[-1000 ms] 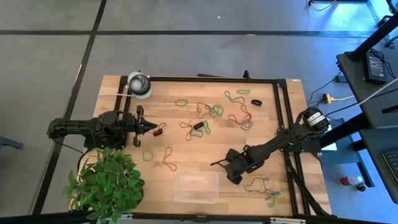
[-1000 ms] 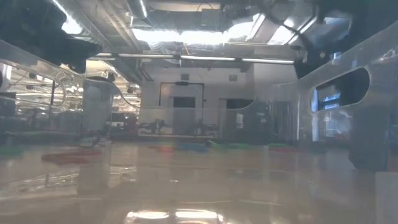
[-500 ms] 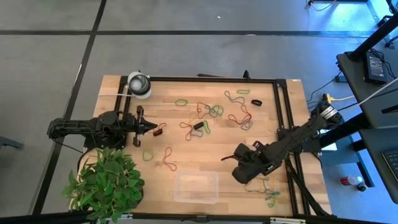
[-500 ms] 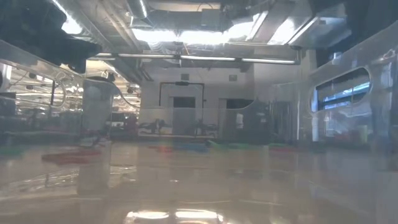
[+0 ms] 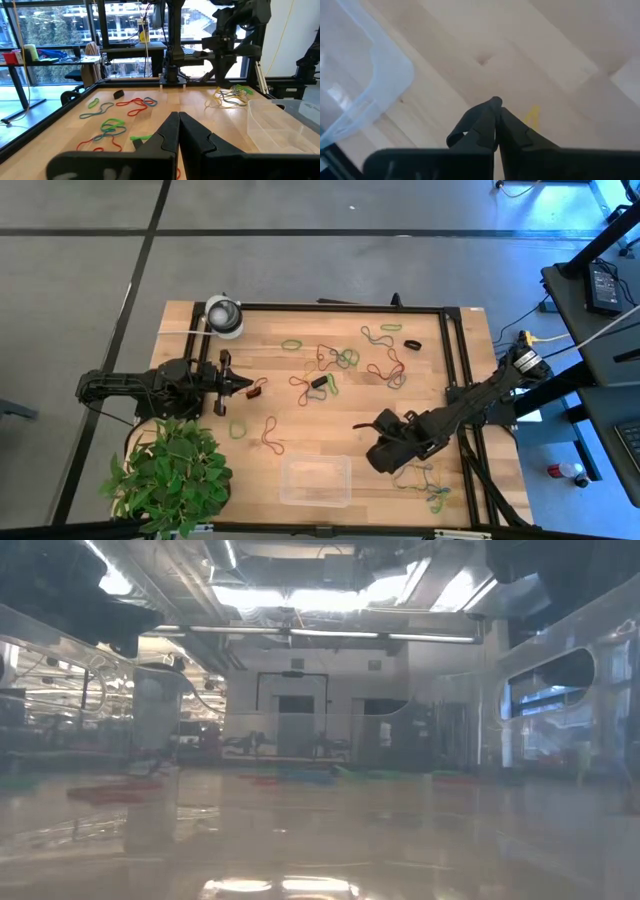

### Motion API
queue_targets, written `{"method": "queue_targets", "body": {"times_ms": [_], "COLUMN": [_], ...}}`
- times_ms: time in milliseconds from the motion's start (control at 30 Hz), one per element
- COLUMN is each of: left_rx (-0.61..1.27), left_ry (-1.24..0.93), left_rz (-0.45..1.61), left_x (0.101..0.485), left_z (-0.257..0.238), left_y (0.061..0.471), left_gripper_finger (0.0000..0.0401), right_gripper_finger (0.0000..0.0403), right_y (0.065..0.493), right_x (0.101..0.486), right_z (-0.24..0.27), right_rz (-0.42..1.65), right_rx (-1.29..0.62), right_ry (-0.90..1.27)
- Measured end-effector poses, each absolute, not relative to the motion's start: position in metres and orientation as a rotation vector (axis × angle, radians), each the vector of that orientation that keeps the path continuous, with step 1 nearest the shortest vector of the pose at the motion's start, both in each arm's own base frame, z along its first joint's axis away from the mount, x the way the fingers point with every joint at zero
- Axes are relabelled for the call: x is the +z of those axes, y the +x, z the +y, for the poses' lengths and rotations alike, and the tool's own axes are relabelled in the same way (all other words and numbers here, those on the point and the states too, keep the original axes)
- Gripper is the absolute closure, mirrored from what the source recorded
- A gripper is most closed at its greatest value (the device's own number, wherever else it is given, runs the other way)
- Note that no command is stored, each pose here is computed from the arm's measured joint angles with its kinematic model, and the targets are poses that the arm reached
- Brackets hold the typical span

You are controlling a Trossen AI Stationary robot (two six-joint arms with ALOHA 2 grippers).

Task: Pick and place rubber bands into bin
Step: Put the black rubber band into the transparent bin

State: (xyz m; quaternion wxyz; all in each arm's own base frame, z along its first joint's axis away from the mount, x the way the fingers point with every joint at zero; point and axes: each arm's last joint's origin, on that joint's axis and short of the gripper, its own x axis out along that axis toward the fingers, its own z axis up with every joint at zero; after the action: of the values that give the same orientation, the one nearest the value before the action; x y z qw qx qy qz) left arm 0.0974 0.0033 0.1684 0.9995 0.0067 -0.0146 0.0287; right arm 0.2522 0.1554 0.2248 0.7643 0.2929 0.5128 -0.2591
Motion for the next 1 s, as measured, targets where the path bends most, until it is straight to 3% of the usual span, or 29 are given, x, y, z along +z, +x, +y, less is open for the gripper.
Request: {"method": "queue_targets", "body": {"times_ms": [267,433,833,1000], "left_rx": [0.057,0.058,0.058,0.058], "left_ry": [0.013,0.013,0.013,0.013], "left_rz": [-0.03,-0.029,-0.023,-0.022], "left_x": [0.168,0.168,0.168,0.168], "left_z": [0.003,0.003,0.003,0.003], "left_y": [0.097,0.097,0.097,0.097], "left_gripper_finger": [0.0397,0.0397,0.0397,0.0397], "right_gripper_finger": [0.0355,0.0394,0.0381,0.0395], "right_y": [0.26,0.271,0.282,0.284], "right_x": [0.213,0.198,0.184,0.185], "right_z": [0.153,0.156,0.159,0.157], "right_rz": [1.094,1.09,1.057,1.046], "right_rx": [-0.565,-0.567,-0.563,-0.571], "right_ry": [0.665,0.668,0.659,0.654]}}
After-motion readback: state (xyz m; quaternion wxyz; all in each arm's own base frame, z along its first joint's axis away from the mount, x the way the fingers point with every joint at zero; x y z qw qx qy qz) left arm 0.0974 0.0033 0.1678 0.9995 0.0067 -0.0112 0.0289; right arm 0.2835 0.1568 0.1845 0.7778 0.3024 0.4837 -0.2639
